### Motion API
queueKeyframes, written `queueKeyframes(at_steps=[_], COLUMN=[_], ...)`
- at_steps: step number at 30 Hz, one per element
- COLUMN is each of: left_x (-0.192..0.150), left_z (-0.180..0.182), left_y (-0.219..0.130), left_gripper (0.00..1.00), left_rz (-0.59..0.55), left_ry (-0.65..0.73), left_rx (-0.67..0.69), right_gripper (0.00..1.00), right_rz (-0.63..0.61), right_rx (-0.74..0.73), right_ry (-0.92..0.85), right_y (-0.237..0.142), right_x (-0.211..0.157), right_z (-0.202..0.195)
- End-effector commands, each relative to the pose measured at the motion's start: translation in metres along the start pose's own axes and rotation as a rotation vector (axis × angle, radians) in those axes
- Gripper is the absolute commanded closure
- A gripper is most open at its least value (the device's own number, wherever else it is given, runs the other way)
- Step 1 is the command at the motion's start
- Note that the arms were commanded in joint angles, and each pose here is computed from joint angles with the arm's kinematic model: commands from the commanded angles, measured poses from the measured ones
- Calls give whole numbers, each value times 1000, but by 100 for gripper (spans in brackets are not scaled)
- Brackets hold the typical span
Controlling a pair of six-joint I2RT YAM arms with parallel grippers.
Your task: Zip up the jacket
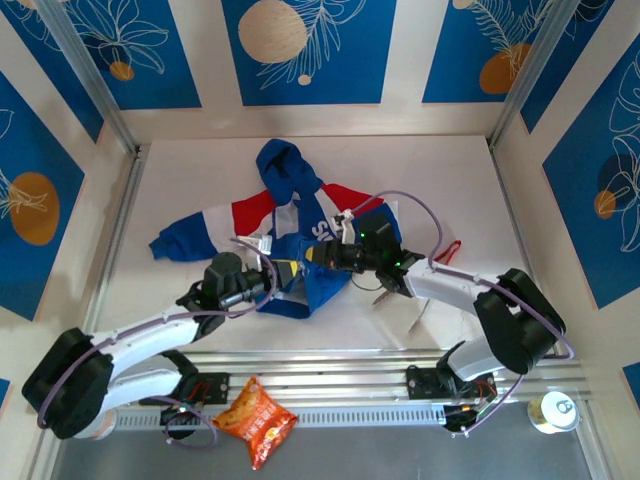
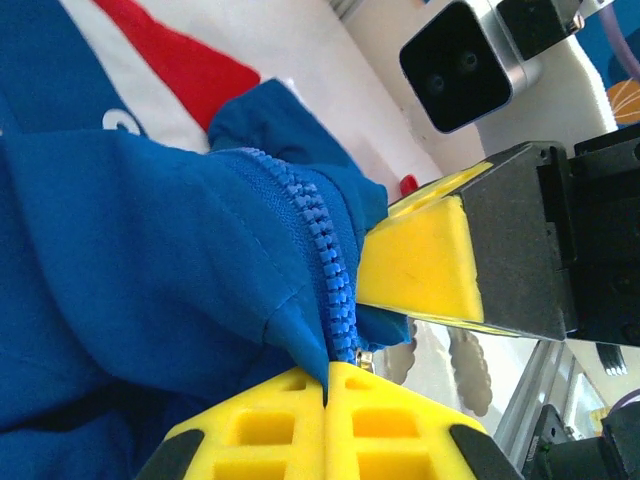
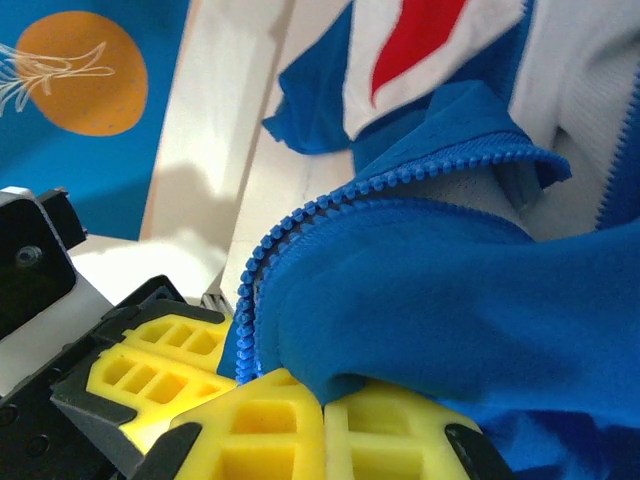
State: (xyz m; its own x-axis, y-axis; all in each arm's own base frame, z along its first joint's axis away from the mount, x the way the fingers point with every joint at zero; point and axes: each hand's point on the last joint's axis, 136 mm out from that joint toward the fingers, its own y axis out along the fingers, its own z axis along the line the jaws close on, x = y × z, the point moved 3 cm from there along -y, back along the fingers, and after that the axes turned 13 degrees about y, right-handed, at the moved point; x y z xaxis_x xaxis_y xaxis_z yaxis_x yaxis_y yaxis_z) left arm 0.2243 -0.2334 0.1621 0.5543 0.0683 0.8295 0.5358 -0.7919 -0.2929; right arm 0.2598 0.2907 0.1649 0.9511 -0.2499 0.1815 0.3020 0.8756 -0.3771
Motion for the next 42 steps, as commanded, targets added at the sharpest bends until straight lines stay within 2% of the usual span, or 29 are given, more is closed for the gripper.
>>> queueKeyframes(at_steps=[1,6,12,16,23,27,31,37,39,42], left_x=[-33,-58,-75,-81,-69,-59,-48,-31,-27,-22], left_z=[-2,12,18,19,18,18,14,6,5,4], left_y=[6,25,45,51,48,40,29,10,6,4], left_gripper=[100,100,100,100,100,100,100,100,100,100], left_rz=[141,263,322,364,407,430,454,504,513,510], left_ry=[-68,-147,-259,-298,-286,-270,-255,-204,-202,-207], left_rx=[-53,-19,-37,-42,-49,-66,-79,-71,-65,-61], right_gripper=[100,100,100,91,66,60,59,65,64,63], right_rz=[-132,-87,-93,-84,-83,-67,-29,70,107,87], right_rx=[32,-104,-160,-183,-248,-265,-248,-282,-329,-451], right_ry=[13,107,254,222,20,-104,-259,-628,-738,-796], right_y=[-4,7,10,9,-13,-29,-40,-39,-35,-31], right_x=[31,28,28,33,36,32,21,-15,-29,-33], right_z=[2,-43,-94,-95,-70,-53,-35,-8,-6,-12])
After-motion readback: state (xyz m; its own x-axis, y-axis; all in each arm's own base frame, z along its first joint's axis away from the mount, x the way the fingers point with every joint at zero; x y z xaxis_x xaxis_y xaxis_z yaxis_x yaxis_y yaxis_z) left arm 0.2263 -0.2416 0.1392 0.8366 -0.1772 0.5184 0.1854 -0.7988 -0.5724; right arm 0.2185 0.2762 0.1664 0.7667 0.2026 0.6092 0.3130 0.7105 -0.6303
